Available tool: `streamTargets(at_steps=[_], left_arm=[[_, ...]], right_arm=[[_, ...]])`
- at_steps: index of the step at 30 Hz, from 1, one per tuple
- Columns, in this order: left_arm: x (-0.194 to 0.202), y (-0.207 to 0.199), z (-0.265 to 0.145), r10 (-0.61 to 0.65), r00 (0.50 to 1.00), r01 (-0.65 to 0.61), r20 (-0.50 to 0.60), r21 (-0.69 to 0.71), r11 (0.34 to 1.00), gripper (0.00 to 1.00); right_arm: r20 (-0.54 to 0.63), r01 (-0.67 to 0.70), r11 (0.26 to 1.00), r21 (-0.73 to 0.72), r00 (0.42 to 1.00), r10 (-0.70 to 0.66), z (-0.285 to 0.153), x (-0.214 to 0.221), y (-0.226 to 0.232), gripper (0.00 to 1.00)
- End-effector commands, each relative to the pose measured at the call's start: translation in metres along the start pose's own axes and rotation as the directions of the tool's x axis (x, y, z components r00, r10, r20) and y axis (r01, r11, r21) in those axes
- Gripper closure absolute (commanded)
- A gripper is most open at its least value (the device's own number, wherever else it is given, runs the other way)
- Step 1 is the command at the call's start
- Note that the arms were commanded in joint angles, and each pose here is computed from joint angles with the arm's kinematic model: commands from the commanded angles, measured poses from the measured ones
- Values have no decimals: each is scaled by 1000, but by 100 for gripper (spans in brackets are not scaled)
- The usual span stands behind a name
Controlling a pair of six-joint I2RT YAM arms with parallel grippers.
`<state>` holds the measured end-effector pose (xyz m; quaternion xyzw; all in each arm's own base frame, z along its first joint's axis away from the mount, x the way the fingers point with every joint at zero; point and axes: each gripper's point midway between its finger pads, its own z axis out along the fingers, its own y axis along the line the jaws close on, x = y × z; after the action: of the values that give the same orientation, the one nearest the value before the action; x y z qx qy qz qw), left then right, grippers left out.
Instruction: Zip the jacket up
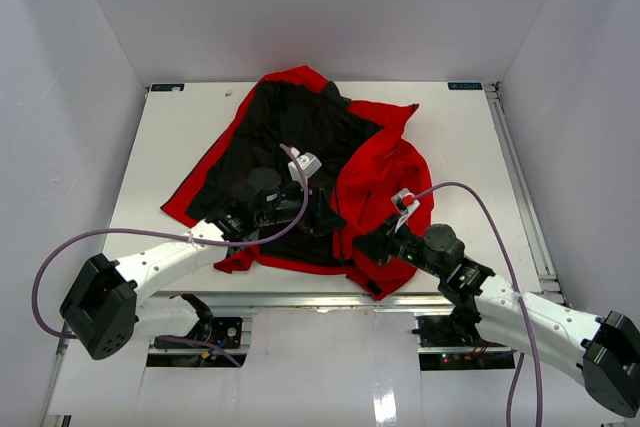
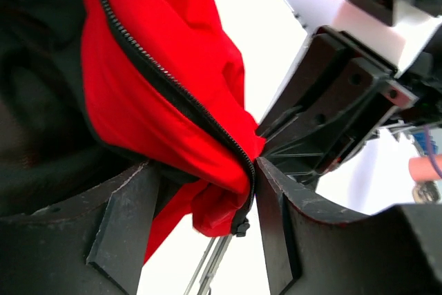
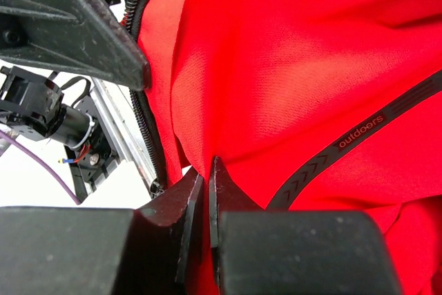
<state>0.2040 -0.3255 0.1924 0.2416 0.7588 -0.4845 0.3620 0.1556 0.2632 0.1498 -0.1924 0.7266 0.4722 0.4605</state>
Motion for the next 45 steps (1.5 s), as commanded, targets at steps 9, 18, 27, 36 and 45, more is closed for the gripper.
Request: streamTargets(at_steps=[9, 18, 27, 36, 45], left_arm=[[14, 18, -15, -23, 997, 6, -80, -205, 979, 40], [23, 19, -10, -48, 993, 22, -111, -224, 974, 41], [19, -1, -13, -64, 995, 54, -75, -131, 990, 25], [18, -5, -7, -88, 995, 84, -40, -89, 992, 29], [24, -7, 4, -145, 989, 142, -44, -52, 988, 38]], right_arm=[[73, 2, 999, 52, 997, -6, 4, -28, 0, 92], [91, -14, 997, 73, 996, 8, 4, -32, -3, 92], [114, -32, 997, 71, 993, 24, 5, -40, 0, 92], [136, -47, 996, 81, 990, 35, 4, -44, -1, 92], [161, -77, 989, 123, 985, 57, 4, -46, -9, 92]])
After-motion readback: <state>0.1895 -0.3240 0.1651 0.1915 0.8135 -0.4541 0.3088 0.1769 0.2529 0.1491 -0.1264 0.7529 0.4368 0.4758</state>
